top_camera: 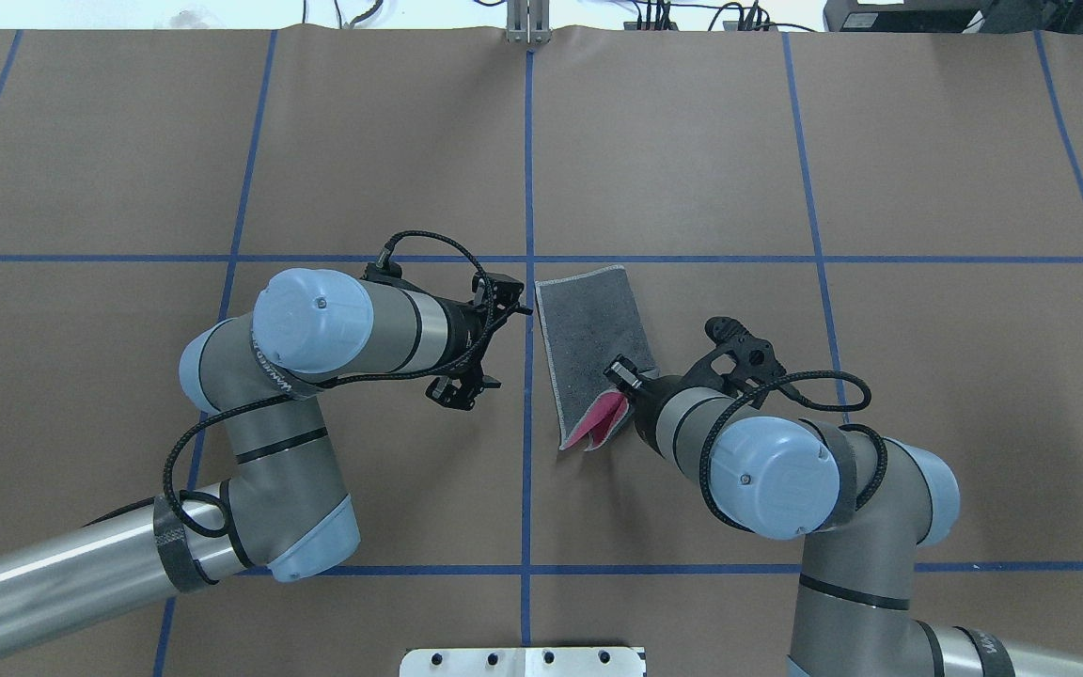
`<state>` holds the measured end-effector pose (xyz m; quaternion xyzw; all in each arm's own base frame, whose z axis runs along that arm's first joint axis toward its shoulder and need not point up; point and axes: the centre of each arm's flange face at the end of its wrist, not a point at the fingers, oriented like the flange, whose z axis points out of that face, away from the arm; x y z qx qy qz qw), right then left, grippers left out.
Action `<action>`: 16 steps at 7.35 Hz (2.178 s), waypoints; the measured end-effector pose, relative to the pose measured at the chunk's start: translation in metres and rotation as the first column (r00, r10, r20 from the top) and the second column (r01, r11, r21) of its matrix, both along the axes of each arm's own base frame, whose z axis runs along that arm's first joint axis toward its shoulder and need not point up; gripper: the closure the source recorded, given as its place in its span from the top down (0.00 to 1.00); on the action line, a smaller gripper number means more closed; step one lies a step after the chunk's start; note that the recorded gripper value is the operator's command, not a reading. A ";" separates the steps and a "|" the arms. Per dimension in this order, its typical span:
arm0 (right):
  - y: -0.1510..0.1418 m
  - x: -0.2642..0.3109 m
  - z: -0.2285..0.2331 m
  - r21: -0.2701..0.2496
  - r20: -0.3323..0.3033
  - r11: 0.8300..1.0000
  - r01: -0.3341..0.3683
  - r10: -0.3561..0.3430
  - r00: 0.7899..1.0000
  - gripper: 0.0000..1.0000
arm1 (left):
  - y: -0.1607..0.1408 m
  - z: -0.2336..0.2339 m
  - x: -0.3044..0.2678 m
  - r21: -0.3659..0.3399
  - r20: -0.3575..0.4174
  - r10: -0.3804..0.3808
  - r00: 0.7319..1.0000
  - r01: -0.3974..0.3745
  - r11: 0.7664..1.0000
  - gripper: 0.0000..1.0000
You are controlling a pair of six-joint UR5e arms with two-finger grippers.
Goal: Fold towel twice with both arms
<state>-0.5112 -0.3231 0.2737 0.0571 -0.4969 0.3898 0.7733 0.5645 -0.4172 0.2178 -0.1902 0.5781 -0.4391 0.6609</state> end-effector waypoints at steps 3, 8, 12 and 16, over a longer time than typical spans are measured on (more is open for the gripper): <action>-0.008 0.004 -0.003 -0.008 0.010 1.000 -0.021 0.021 1.000 0.00 | 0.007 0.001 0.010 -0.103 -0.019 -0.014 1.000 0.012 0.995 1.00; -0.016 -0.006 -0.017 -0.035 0.038 0.998 -0.049 0.050 0.998 0.00 | 0.017 -0.002 0.019 -0.123 -0.029 -0.019 0.999 0.015 0.992 1.00; -0.018 -0.004 -0.025 -0.041 0.062 0.997 -0.058 0.061 0.996 0.00 | 0.017 -0.008 0.020 -0.235 -0.061 -0.056 0.997 0.040 0.971 1.00; -0.020 -0.002 -0.025 -0.042 0.065 0.997 -0.064 0.067 0.996 0.00 | 0.014 -0.013 0.034 -0.299 -0.065 -0.074 0.995 0.051 0.953 1.00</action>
